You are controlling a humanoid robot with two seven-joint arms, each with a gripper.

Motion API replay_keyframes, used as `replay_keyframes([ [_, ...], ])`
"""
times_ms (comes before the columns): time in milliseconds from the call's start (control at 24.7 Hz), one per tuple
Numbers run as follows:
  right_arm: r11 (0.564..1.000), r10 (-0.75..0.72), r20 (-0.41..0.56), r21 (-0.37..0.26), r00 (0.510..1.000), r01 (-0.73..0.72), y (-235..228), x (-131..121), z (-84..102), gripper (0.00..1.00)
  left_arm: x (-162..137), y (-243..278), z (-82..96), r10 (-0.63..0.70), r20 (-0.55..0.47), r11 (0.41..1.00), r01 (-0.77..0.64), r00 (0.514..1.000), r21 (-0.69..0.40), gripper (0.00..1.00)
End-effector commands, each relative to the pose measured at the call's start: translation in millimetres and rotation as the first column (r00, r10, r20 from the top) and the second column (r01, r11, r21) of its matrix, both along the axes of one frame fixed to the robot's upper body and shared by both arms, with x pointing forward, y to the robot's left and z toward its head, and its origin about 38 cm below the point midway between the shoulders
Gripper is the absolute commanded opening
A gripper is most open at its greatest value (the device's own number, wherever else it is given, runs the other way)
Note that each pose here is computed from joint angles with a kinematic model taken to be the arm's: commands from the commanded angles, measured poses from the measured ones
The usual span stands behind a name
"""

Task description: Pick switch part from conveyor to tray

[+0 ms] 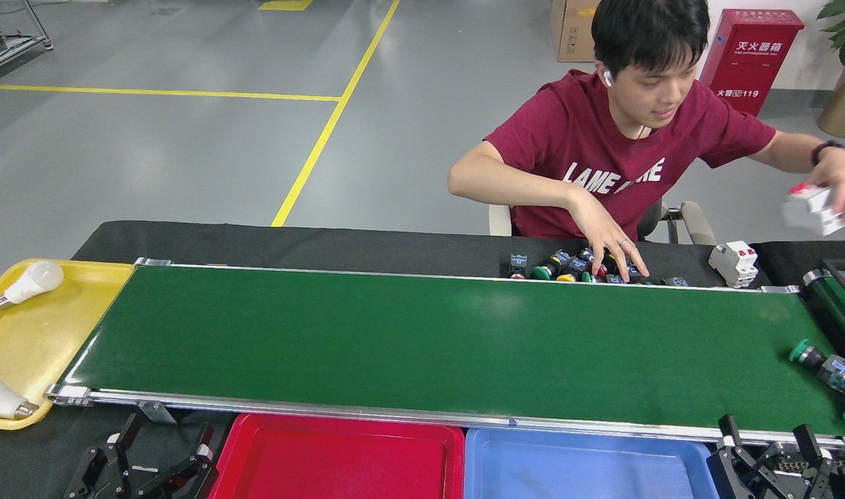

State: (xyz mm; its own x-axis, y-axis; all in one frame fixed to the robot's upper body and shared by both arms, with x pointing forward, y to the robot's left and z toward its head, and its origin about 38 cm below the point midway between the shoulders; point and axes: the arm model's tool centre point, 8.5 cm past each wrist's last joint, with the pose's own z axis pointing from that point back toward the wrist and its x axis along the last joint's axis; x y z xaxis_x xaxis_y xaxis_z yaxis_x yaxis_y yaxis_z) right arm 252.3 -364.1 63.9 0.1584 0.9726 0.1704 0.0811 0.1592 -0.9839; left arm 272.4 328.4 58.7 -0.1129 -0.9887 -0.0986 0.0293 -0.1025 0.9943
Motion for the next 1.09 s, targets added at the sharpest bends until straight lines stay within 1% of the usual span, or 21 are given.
replay_keyframes([
  [0,1.0,-0.029,0.007,-0.011,1.0,0.029,-6,3,5.0,0.98,2,2,6.0,-0.007,0.021,1.0,0.007,1.0,0.011,1.0],
  [121,0.997,-0.078,-0.013,-0.016,0.997,0.078,-12,1,0.6,0.98,3,2,7.0,-0.008,0.024,1.0,0.008,1.0,0.012,1.0],
  [283,0.985,-0.167,-0.039,-0.048,0.985,0.165,-30,3,-2.5,0.98,1,2,5.6,-0.016,0.017,1.0,0.015,1.0,0.016,1.0],
  [324,0.98,-0.194,-0.051,-0.058,0.98,0.191,-37,5,-5.0,0.98,1,1,5.1,-0.025,0.014,1.0,0.024,1.0,0.015,1.0],
  [364,0.974,-0.221,-0.074,-0.064,0.972,0.217,-44,8,-11.6,0.98,0,-1,4.5,-0.034,0.012,0.999,0.033,0.999,0.014,1.0],
  [404,0.97,-0.241,-0.093,-0.068,0.966,0.235,-51,13,-18.3,0.98,0,-1,4.4,-0.037,0.011,0.999,0.036,0.999,0.014,1.0],
  [485,0.964,-0.265,-0.101,-0.06,0.959,0.26,-59,31,-24.2,0.98,0,-2,4.3,-0.04,0.011,0.999,0.039,0.999,0.013,1.0],
  [526,0.963,-0.269,-0.101,-0.055,0.958,0.264,-61,39,-24.3,0.98,0,-2,4.3,-0.04,0.011,0.999,0.039,0.999,0.013,1.0],
  [607,0.963,-0.269,-0.122,-0.044,0.955,0.266,-62,46,-26.4,0.98,0,-2,3.7,-0.039,0.009,0.999,0.039,0.999,0.014,1.0],
  [688,0.963,-0.269,-0.128,-0.035,0.955,0.267,-63,54,-24.9,0.98,0,-2,3.3,-0.039,0.008,0.999,0.039,0.999,0.014,1.0],
  [930,0.959,-0.28,-0.169,-0.012,0.945,0.282,-71,94,-26.2,0.98,2,-2,4.0,-0.04,0.01,0.999,0.04,0.999,0.013,1.0],
  [1051,0.966,-0.254,-0.218,-0.013,0.942,0.257,-60,114,-40.4,0.98,11,-19,4.9,-0.089,0.02,0.996,0.089,0.996,0.005,1.0],
])
